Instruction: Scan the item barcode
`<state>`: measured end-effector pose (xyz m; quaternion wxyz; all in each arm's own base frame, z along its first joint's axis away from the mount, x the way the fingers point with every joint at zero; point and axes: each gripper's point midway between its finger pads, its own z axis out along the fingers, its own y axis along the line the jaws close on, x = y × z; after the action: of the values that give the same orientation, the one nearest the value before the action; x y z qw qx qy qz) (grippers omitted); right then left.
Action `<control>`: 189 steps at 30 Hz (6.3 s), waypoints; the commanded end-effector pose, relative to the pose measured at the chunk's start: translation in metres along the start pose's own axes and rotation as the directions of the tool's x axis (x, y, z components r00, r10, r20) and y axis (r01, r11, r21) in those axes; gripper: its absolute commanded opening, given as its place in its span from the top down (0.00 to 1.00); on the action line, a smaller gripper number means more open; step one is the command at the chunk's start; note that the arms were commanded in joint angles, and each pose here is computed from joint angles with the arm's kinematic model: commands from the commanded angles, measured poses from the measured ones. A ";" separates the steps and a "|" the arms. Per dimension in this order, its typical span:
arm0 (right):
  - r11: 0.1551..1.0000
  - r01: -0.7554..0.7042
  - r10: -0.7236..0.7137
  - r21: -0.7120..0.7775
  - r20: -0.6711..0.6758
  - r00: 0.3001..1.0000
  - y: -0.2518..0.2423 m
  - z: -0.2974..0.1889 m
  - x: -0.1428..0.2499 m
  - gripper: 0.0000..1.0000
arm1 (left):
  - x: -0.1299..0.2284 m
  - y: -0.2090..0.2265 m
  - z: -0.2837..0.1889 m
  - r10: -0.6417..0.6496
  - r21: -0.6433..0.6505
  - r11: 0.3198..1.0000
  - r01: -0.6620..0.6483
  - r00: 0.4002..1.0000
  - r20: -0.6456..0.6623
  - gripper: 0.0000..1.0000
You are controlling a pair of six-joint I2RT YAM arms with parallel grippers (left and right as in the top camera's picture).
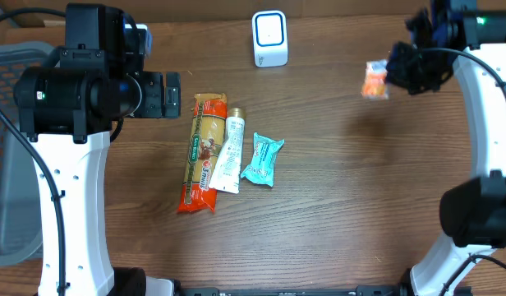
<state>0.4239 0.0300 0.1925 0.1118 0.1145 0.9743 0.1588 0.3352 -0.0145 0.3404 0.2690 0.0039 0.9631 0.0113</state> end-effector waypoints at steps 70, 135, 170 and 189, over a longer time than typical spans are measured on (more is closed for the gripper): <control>0.961 0.145 -0.183 -0.237 -0.147 0.972 0.127 0.137 0.107 0.61 | -0.002 -0.002 0.000 0.024 0.002 1.000 -0.024 1.000 0.003 0.00; 0.916 0.359 -0.384 -0.179 -0.130 0.914 0.112 0.139 0.112 0.62 | -0.002 -0.002 0.000 0.024 0.002 1.000 -0.024 1.000 0.003 0.00; 0.763 0.304 -0.492 -0.571 -0.207 0.846 0.135 0.218 0.142 0.72 | -0.002 -0.002 0.000 0.024 0.002 1.000 -0.024 1.000 0.003 0.00; 0.775 0.319 -0.425 -0.545 -0.077 0.902 0.149 0.137 0.104 0.96 | -0.002 -0.002 0.000 0.024 0.002 1.000 -0.024 1.000 0.003 0.00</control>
<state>0.3750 0.2405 0.0355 0.0029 -0.1287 0.9028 0.4104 0.3352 -0.0144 0.3404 0.2690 0.0039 0.9631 0.0115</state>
